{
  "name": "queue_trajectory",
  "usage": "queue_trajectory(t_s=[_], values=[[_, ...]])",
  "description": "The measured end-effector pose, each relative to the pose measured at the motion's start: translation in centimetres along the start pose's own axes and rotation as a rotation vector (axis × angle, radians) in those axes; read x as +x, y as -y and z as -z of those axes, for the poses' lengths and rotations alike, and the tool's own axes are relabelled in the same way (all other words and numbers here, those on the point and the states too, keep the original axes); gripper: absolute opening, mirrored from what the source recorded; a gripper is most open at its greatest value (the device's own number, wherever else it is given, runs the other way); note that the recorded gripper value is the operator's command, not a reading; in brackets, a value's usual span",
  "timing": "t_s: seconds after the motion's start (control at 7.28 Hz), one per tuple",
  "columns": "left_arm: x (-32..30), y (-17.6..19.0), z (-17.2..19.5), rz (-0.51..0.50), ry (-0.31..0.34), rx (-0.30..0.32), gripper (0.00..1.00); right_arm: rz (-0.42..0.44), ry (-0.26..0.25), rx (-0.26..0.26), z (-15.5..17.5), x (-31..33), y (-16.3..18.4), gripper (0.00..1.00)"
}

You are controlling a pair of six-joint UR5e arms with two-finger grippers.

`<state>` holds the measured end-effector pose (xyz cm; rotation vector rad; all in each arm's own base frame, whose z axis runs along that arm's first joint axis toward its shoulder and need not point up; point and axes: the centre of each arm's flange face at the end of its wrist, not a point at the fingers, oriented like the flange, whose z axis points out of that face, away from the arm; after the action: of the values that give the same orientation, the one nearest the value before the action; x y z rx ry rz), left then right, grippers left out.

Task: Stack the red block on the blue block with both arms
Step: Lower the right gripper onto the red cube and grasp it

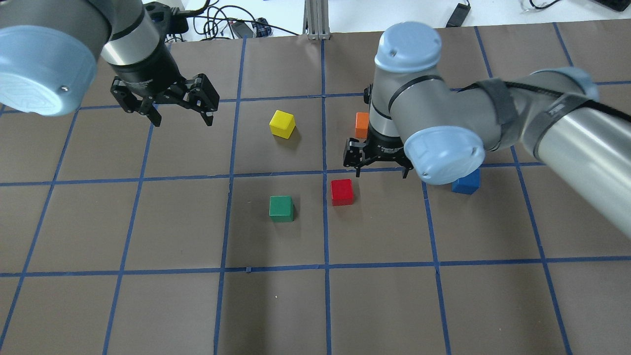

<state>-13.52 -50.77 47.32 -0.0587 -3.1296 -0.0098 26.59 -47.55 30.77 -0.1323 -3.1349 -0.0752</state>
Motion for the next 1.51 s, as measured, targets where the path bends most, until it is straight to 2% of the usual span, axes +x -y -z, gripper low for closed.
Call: queue_trajectory(t_s=[0.41,1.1,1.51], values=[[-0.6,-2.6,2.5,0.028,-0.017,0.012,1.00,-0.021,0.004,0.016,-5.0,-2.7,-0.1,1.00],[0.0,-2.5,1.9,0.048,-0.022,0.005,1.00,-0.022,0.015,0.033,-9.0,-4.0,1.2,1.00],[0.0,-2.6,1.5,0.048,-0.021,-0.002,1.00,-0.006,0.016,0.035,-10.0,-4.9,1.1,1.00]])
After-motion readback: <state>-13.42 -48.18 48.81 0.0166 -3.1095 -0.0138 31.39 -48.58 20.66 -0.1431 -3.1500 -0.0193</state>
